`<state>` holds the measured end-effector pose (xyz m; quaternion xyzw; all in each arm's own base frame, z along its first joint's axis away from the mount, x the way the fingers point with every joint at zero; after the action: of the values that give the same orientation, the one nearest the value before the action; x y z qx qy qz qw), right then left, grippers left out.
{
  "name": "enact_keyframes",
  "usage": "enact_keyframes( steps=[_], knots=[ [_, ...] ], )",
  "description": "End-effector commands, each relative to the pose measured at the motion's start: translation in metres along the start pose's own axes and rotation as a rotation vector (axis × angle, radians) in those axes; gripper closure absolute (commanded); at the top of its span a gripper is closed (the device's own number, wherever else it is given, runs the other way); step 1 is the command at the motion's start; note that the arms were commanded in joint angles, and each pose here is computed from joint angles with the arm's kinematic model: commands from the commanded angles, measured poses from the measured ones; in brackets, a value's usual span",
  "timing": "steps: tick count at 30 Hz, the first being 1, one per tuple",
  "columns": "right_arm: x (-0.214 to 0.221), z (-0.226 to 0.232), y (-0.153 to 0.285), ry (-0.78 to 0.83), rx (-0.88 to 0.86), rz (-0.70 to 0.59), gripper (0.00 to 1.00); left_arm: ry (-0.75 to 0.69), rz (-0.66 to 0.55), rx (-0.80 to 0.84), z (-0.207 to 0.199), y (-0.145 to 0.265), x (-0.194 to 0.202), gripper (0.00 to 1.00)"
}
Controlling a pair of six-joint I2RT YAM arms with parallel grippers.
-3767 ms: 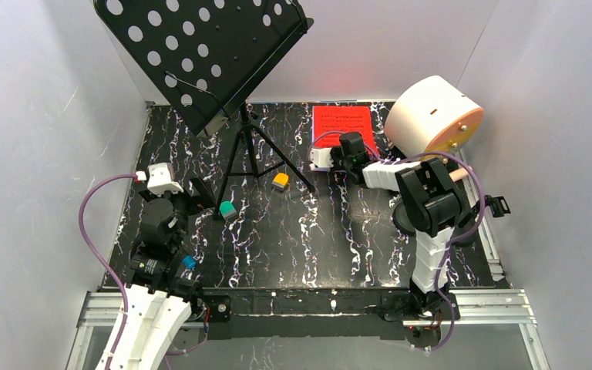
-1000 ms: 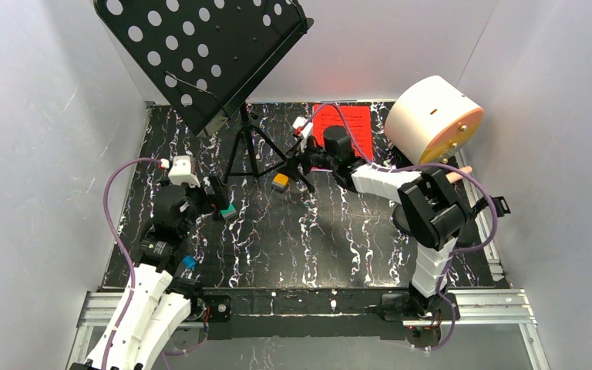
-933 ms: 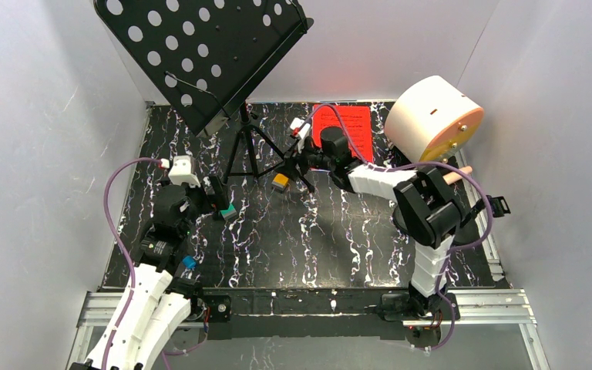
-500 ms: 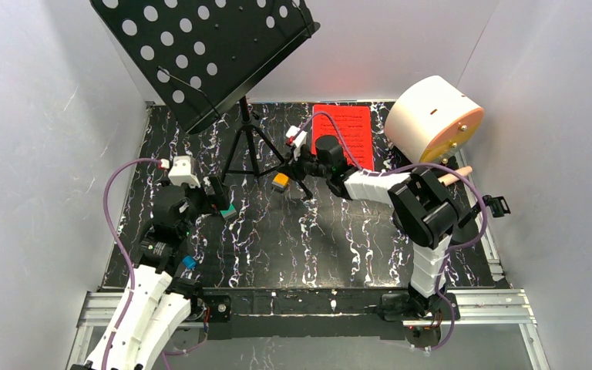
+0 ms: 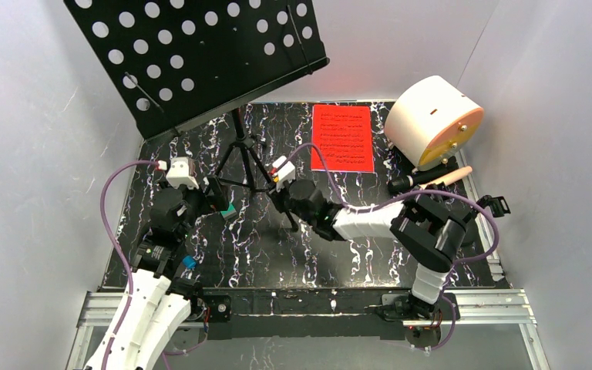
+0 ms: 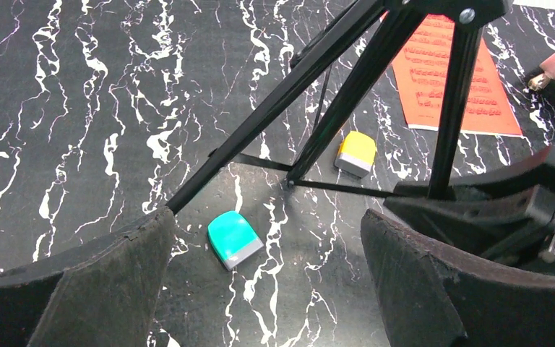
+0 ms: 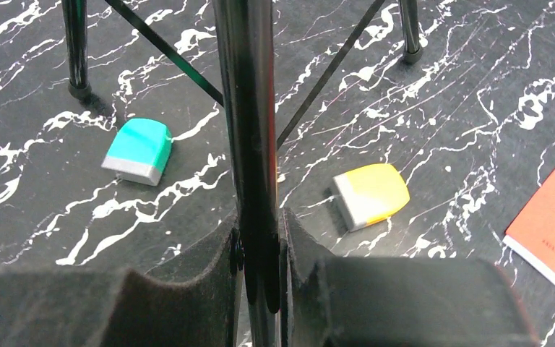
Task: Pack up the instrument practice props
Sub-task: Adjust the music stand at the center of the board.
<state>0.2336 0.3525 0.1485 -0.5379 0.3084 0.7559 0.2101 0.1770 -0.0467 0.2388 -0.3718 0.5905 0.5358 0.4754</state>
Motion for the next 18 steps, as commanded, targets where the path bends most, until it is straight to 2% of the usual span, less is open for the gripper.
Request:
enact_keyframes(
  steps=[1,7,13,18],
  knots=[
    [-0.012,0.027,0.003,-0.116,0.227,-0.165,0.99,0.004,-0.035,0.014,-0.002,0.002,-0.006,0.02],
    [0.009,0.056,0.006,-0.173,0.451,-0.219,0.99,0.011,-0.041,0.016,-0.003,0.002,-0.007,0.02],
    [0.032,0.087,0.008,-0.314,0.584,-0.165,0.99,0.014,-0.062,0.048,-0.006,0.003,-0.01,0.02],
    [0.045,0.1,0.005,-0.361,0.706,-0.145,0.99,0.04,-0.094,0.098,-0.012,0.001,-0.014,0.02]
  ],
)
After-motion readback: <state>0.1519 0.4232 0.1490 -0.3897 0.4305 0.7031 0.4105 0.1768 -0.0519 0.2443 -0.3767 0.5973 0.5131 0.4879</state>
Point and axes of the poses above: each gripper's point midway between its finger pads, its own y axis back along the fingers, its own z axis along the line the jaws close on, x = y × z, the point moved 9 cm from there along y, back along the fingers, and after that the axes turned 13 degrees about -y, right-handed, at the moved point
